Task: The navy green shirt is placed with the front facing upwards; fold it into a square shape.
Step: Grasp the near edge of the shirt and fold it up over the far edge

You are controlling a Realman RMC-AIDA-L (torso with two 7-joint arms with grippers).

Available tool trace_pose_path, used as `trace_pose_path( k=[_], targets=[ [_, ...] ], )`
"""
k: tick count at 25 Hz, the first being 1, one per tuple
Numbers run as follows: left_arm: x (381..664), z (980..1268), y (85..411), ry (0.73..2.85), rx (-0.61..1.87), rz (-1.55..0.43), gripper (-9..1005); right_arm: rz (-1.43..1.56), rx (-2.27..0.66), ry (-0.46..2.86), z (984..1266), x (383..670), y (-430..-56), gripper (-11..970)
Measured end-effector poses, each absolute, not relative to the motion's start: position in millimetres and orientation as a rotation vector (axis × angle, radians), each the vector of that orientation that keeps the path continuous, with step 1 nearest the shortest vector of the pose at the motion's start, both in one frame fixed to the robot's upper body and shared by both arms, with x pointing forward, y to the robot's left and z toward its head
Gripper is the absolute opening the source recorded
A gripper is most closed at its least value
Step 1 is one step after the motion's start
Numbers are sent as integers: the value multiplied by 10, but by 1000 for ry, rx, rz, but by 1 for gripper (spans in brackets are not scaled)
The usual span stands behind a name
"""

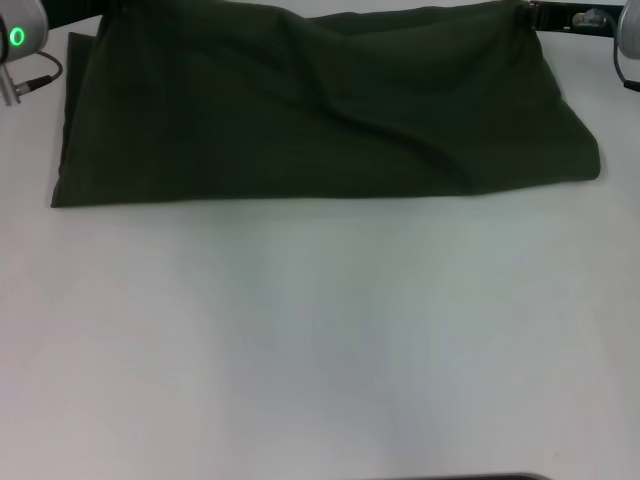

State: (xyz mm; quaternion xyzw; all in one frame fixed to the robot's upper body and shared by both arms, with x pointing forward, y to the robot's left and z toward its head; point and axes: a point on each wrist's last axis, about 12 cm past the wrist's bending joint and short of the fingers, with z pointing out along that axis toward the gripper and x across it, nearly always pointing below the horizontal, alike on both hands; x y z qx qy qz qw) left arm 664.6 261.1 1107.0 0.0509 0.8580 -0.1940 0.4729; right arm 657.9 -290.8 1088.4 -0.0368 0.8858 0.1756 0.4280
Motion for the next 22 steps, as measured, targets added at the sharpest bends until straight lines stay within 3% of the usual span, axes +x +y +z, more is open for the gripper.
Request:
trace_pose_path(
  k=[22],
  targets=[
    [6675, 11023, 2495, 2097, 129, -386, 118, 391, -90, 2192, 10861, 6638, -2786, 33]
  ],
)
